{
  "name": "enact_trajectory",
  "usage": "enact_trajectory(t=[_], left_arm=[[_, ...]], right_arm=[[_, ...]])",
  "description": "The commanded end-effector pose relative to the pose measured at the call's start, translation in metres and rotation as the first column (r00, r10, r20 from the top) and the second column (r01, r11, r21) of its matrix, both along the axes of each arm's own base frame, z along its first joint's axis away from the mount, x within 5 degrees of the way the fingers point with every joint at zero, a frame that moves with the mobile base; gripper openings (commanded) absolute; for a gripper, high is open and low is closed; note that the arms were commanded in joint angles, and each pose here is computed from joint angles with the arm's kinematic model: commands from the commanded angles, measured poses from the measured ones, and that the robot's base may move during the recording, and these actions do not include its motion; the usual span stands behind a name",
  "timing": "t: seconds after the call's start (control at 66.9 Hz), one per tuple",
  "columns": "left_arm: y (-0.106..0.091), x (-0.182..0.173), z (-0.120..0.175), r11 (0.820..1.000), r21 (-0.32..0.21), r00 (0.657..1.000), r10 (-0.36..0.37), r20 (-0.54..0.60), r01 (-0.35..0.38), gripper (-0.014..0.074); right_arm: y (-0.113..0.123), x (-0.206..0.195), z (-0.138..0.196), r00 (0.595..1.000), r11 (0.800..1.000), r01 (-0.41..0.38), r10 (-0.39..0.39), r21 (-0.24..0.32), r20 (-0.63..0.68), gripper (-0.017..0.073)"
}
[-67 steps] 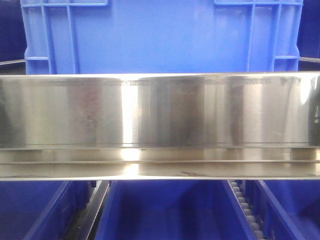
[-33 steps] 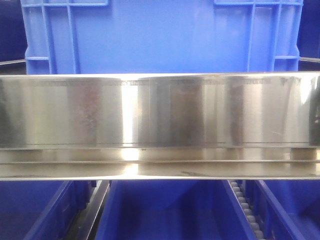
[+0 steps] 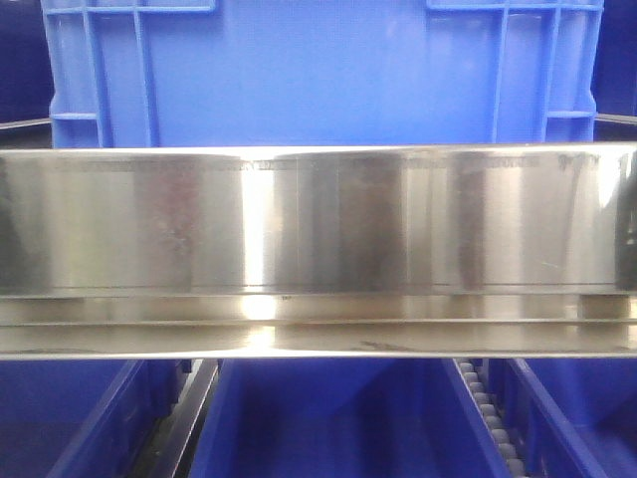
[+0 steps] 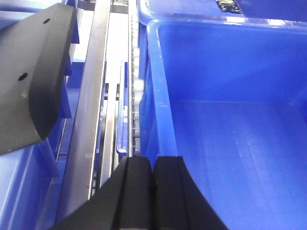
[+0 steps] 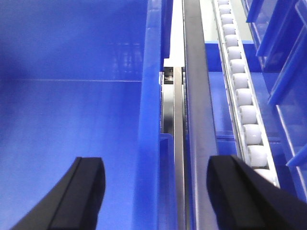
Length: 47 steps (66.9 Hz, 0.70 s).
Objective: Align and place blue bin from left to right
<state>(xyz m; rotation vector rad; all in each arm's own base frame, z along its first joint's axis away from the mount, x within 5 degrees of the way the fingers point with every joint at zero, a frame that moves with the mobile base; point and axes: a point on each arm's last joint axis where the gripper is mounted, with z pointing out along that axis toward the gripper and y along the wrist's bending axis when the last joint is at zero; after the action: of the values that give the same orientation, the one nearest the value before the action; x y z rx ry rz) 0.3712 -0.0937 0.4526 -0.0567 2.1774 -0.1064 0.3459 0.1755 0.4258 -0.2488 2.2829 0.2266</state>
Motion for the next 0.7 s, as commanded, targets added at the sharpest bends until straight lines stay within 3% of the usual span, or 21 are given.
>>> enact_trajectory(t=[0.0, 0.344, 0.688], left_arm=[[-0.003, -0.001, 0.003, 1.0, -0.018, 1.0, -0.006, 0.013, 0.007, -0.0111], [-0.003, -0.002, 0.003, 1.0, -0.018, 1.0, -0.006, 0.005, 0.006, -0.0111], [-0.003, -0.002, 0.002, 1.0, -0.016, 1.0, -0.003, -0.005, 0.003, -0.0111]], right_arm=[[0.002, 0.004, -0.001, 1.0, 1.0, 0.0, 0.0, -0.008, 0.014, 0.0344], [0.012, 0.022, -0.028, 0.999, 1.0, 0.021, -0.022, -0.012, -0.045, 0.0344], [0.013, 0.026, -0.031, 0.999, 1.0, 0.02, -0.021, -0.016, -0.036, 0.0341]])
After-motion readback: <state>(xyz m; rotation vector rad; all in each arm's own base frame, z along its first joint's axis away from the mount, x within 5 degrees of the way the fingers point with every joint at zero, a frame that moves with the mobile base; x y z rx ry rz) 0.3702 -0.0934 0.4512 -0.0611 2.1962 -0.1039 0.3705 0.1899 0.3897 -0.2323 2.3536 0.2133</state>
